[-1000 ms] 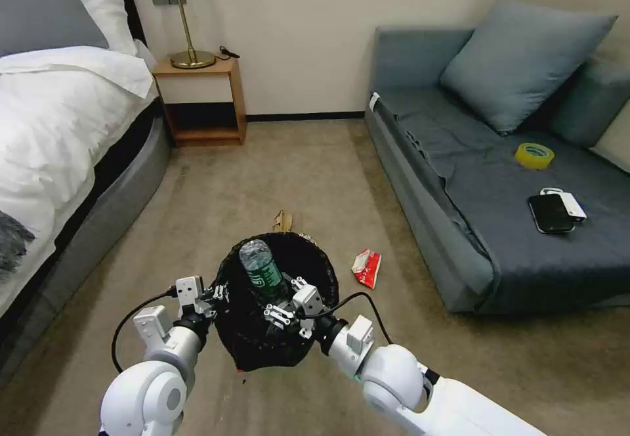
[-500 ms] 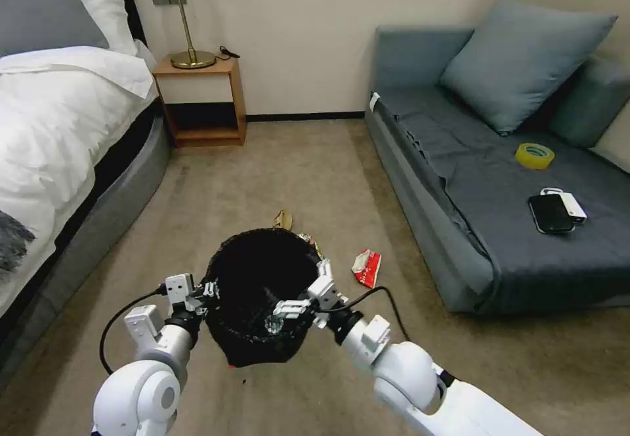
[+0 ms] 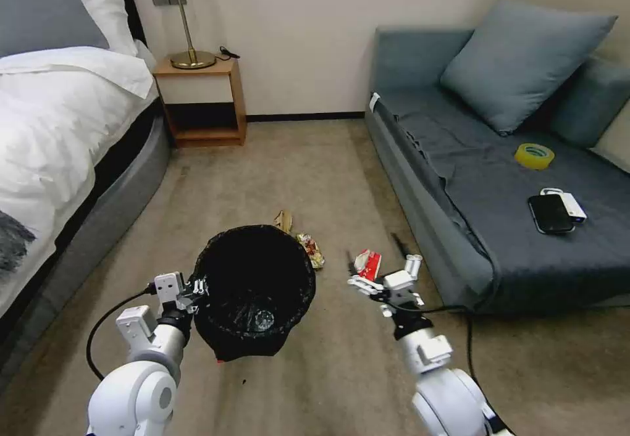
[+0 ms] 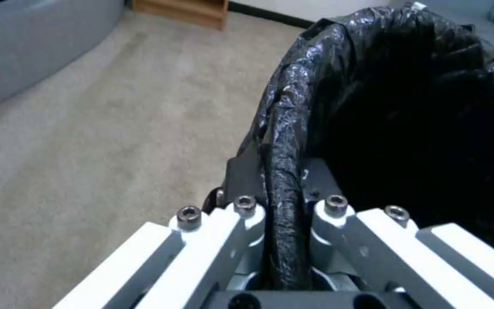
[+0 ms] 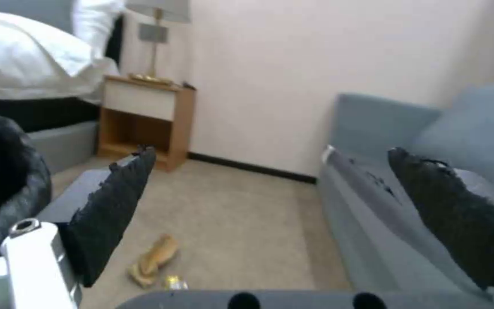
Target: Pick up the trash bin, then pick up the garbage on the floor and place it into the trash bin.
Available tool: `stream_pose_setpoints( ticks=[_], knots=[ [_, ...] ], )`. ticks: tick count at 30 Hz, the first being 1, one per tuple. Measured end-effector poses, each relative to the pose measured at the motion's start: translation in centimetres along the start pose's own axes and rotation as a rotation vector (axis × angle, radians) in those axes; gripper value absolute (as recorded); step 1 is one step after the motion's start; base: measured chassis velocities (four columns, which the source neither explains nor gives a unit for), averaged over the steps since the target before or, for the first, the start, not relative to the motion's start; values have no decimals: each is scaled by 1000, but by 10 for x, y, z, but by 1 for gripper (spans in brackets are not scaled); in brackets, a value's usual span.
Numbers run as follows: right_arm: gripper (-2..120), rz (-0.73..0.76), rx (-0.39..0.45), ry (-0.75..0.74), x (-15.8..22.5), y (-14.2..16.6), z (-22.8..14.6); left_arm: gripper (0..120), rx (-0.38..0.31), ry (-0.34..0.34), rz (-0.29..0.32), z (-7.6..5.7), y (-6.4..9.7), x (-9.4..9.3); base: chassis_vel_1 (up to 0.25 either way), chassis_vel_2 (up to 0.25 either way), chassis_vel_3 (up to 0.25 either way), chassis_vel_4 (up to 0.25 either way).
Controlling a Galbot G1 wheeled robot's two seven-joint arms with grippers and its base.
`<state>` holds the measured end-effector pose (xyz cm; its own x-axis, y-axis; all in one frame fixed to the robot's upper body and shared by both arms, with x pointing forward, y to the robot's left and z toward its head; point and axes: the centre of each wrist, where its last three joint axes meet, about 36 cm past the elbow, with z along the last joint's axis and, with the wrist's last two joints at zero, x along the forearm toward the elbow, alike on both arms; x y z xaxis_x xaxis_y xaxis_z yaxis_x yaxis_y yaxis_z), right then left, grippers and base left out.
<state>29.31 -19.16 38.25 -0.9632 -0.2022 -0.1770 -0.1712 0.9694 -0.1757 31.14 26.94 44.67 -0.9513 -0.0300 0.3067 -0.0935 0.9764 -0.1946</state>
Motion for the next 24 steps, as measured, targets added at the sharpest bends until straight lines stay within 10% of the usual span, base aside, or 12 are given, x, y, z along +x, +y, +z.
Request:
stream_pose_setpoints(
  ticks=[24],
  knots=[
    [100, 5, 55, 72, 48, 13, 10, 5, 12, -17, -37, -6, 14, -5, 0, 0, 0, 0]
  ],
)
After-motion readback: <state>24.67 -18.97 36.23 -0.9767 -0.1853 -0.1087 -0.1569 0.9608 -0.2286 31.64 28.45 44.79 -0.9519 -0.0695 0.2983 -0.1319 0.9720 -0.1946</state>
